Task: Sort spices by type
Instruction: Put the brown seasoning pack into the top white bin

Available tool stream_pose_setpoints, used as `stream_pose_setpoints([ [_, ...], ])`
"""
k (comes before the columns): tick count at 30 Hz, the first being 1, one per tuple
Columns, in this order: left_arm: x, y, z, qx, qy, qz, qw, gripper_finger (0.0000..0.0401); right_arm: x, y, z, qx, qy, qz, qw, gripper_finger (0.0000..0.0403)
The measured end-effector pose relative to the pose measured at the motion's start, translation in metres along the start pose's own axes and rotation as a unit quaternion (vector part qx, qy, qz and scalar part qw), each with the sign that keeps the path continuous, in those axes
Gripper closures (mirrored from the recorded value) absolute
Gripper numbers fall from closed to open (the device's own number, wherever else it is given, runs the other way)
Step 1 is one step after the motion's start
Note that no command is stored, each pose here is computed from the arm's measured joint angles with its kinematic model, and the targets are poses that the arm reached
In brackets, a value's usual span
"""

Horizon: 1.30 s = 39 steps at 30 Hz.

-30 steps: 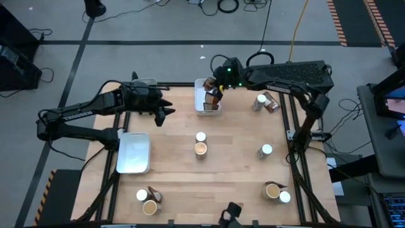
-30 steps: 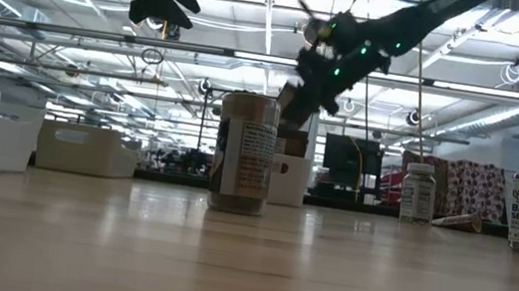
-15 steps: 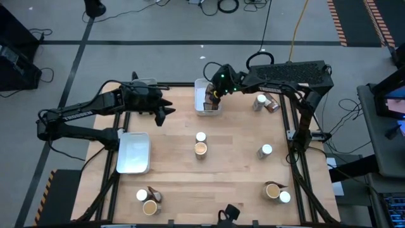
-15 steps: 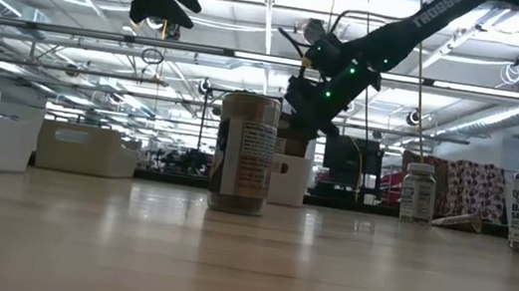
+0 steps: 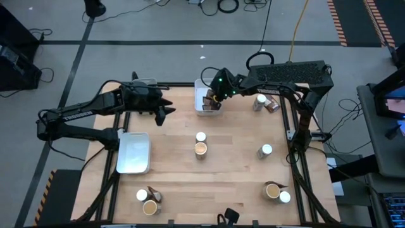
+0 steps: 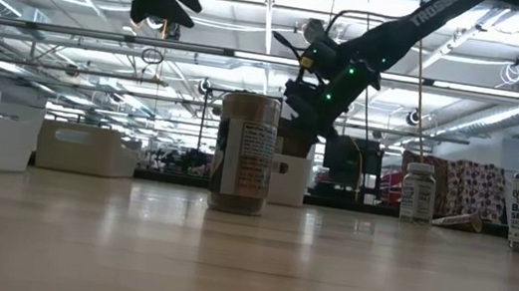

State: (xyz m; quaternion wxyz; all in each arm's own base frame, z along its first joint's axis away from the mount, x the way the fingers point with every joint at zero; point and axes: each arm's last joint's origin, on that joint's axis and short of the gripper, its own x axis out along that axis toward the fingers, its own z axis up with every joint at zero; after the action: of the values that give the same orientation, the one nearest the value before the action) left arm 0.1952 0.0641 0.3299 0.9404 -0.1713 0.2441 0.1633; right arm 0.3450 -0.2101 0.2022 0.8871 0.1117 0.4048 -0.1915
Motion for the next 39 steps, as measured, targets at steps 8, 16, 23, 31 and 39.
stream_pose_setpoints([
  [8, 0.0, 0.0, 0.002, 0.001, -0.009, -0.002, 1.0, 0.0212, 0.01, 0.001, -0.005, -0.013, 0.01, 0.017, 1.0, 0.0403],
  [16, 0.0, 0.0, 0.001, 0.001, -0.008, -0.002, 1.0, 0.0212, 0.011, 0.001, -0.004, -0.03, 0.007, 0.018, 0.999, 0.0395],
  [23, 0.0, 0.0, 0.001, 0.004, -0.007, -0.002, 1.0, 0.0212, 0.011, 0.001, -0.004, -0.03, 0.007, 0.019, 0.999, 0.0369],
  [31, 0.0, 0.0, 0.001, 0.005, -0.007, -0.002, 1.0, 0.0212, 0.01, 0.001, -0.004, -0.018, 0.007, 0.033, 0.999, 0.0351],
  [39, 0.0, 0.0, 0.001, 0.005, -0.007, -0.002, 1.0, 0.0212, -0.011, 0.002, 0.02, -0.036, -0.016, 0.042, 0.998, 0.0348],
])
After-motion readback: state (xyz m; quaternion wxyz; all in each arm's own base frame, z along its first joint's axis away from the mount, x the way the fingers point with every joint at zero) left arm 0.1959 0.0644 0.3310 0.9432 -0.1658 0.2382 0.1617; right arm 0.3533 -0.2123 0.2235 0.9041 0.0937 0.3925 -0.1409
